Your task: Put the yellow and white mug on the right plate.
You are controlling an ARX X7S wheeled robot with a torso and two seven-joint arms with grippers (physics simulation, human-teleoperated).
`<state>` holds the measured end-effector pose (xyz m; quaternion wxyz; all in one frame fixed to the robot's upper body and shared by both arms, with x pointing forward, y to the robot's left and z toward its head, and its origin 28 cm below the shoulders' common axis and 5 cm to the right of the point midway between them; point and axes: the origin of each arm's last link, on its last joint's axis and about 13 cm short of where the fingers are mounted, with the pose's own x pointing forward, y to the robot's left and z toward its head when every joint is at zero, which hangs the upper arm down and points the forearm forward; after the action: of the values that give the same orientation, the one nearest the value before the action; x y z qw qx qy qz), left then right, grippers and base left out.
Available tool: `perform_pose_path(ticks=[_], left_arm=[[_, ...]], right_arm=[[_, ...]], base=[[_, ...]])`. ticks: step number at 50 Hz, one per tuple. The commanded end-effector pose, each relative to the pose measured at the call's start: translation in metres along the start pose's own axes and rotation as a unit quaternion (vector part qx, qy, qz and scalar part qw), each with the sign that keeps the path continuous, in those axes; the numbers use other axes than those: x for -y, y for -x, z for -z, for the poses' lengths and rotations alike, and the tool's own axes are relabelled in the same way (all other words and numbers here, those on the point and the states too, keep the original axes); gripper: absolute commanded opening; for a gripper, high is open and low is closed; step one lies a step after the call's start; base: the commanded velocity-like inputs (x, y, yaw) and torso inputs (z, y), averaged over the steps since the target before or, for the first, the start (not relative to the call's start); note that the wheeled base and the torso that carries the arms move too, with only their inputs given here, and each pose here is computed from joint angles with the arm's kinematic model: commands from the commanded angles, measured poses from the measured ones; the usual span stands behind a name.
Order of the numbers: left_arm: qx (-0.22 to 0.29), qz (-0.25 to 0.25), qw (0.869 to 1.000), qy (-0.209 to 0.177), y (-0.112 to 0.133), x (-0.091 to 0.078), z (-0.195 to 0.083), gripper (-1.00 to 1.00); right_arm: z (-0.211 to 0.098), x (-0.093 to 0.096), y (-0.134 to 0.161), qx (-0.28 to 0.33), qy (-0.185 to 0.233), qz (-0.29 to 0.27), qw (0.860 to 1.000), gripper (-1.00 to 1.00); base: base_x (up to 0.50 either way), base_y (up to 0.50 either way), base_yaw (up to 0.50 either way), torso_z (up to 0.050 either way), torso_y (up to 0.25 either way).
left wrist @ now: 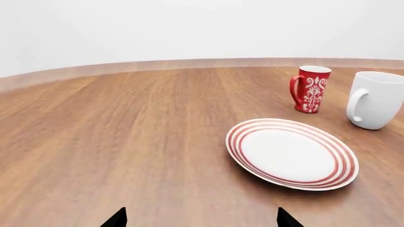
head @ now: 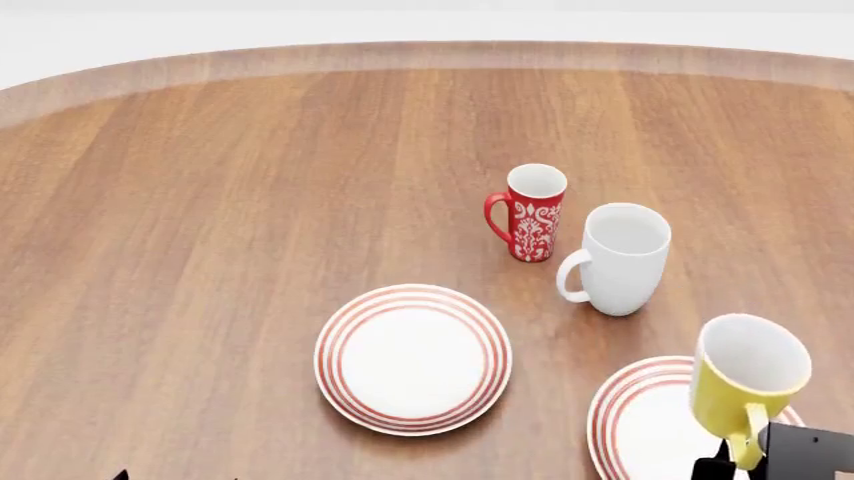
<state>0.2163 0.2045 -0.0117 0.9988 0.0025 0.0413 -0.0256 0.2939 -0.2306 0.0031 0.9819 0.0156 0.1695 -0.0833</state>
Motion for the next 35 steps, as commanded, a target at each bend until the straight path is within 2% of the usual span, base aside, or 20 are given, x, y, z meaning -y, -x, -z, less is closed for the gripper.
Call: perform_pose_path(ticks=[1, 35], left_arm=[[0.000, -0.001, 1.000, 0.000, 0.000, 0.000, 0.000, 1.00], [-0.001, -0.002, 1.000, -0.001, 0.000, 0.000, 0.001, 1.00]], right_arm=[[0.007, -0.001, -0.006, -0.014, 0.013, 0.003, 1.000, -1.00], [0.032, -0.002, -0.006, -0.059, 0.019, 0.003, 0.998, -1.00]], base=[[0.00, 0.00, 0.00, 0.000, 0.000], [0.00, 0.00, 0.00, 0.000, 0.000]])
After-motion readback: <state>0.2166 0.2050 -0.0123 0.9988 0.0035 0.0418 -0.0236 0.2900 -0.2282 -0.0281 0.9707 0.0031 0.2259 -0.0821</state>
